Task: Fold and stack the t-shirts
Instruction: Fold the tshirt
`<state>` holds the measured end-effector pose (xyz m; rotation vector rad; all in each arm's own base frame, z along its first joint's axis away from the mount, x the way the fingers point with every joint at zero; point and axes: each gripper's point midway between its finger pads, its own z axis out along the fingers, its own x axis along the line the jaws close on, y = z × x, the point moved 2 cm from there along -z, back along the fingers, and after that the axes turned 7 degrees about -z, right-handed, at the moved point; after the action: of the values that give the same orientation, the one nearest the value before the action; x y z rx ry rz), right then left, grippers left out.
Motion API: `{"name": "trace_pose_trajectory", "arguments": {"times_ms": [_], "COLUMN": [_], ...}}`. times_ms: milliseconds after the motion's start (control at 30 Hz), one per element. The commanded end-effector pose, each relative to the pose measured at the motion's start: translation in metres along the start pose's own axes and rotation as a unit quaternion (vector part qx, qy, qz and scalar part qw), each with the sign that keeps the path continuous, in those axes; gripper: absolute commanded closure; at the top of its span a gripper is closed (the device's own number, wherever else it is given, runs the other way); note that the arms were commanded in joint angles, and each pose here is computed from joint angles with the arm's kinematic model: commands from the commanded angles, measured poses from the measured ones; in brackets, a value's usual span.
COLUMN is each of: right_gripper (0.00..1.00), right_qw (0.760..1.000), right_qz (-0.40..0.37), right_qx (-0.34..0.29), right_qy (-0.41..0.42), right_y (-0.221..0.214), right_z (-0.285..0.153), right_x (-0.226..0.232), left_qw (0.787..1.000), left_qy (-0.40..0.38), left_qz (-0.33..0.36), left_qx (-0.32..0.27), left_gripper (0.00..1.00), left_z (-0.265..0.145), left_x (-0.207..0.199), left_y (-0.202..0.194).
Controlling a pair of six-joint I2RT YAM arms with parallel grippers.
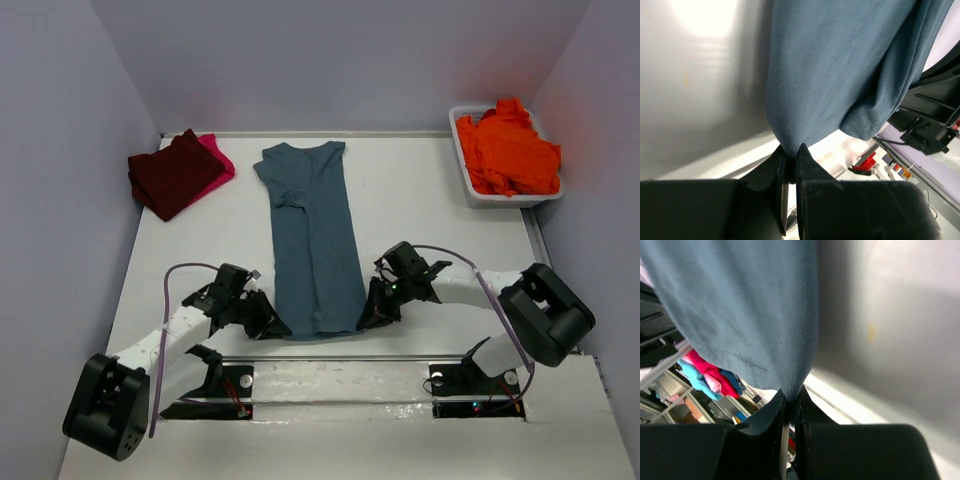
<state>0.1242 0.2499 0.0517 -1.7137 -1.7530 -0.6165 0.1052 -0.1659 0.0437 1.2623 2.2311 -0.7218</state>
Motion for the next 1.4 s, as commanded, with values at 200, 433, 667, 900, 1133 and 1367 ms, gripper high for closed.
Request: {"name": "trace_pose_trajectory", "arguments": {"times_ms": [200,433,667,900,1133,1367], "right_gripper": [0.93,0.93,0.93,0.93,0.93,0.93], "right_qw": [0.999,0.998,0.998,0.995,0.993,0.988], "right_qz": [-0.028,-0.041,-0.067,-0.086,-0.08,-0.083], "right_qx": [0.036,0.037,-0.001,-0.041,-0.086,-0.127], "right_qy": [0.012,0.02,0.013,-0.007,-0.024,-0.032], "right_y": [-0.028,-0.039,-0.025,0.02,0.084,0.157], "right_z": [-0.031,-0.049,-0.065,-0.065,-0.074,-0.092], "right_x": [0.013,0.031,0.056,0.088,0.109,0.115], "left_qw": [0.999,0.999,0.999,0.993,0.985,0.979], "left_qy": [0.0,-0.01,-0.031,-0.037,-0.028,-0.021], "left_qz": [0.011,0.008,0.034,0.097,0.124,0.125], "left_qx": [0.049,0.049,0.019,-0.056,-0.114,-0.162], "left_gripper": [0.94,0.94,0.94,0.94,0.94,0.94], "left_z": [-0.019,-0.042,-0.057,-0.068,-0.077,-0.085], "left_x": [0.016,0.009,-0.027,-0.096,-0.146,-0.172], "left_y": [-0.043,-0.058,-0.047,-0.004,0.05,0.12]}}
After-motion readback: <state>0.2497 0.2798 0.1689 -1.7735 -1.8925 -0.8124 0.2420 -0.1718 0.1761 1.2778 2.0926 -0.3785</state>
